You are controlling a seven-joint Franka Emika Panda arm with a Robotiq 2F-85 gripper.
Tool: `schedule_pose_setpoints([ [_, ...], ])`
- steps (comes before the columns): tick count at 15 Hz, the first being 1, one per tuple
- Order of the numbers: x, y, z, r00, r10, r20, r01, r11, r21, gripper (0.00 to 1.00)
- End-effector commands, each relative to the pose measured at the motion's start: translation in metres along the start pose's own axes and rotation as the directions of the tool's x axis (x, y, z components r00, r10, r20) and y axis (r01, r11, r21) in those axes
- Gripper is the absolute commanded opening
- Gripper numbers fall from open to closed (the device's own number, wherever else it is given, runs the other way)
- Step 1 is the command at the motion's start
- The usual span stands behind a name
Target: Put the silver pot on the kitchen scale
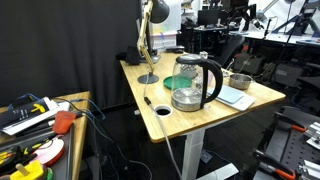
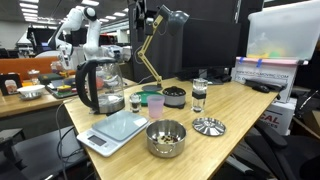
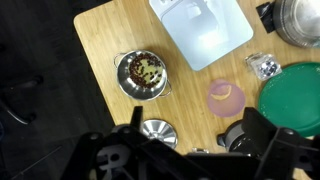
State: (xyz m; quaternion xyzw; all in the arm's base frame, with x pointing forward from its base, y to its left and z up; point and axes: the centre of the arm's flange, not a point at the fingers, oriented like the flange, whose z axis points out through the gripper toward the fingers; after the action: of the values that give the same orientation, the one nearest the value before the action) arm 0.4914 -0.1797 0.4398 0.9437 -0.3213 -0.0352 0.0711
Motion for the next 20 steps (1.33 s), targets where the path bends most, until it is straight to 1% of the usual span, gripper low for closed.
schedule_pose_setpoints([
  [1, 0.005, 0.002, 0.001, 1.000, 0.016, 0.000, -0.016, 1.000, -0.001, 1.00],
  [7, 0.004, -0.004, -0.003, 0.999, 0.032, -0.006, -0.032, 0.999, 0.000, 1.00],
  [8, 0.007, -0.006, 0.000, 0.997, 0.071, -0.009, -0.071, 0.997, -0.006, 1.00],
  [10, 0.011, -0.006, 0.011, 0.990, 0.140, 0.013, -0.140, 0.990, -0.001, 1.00],
  [13, 0.017, 0.006, 0.038, 0.967, 0.250, 0.047, -0.249, 0.968, -0.013, 1.00],
  [14, 0.020, 0.012, 0.047, 0.956, 0.285, 0.071, -0.284, 0.959, -0.016, 1.00],
  [16, 0.026, 0.026, 0.068, 0.931, 0.344, 0.125, -0.344, 0.939, -0.017, 1.00],
  [20, 0.028, 0.045, 0.113, 0.878, 0.406, 0.252, -0.416, 0.909, -0.017, 1.00],
])
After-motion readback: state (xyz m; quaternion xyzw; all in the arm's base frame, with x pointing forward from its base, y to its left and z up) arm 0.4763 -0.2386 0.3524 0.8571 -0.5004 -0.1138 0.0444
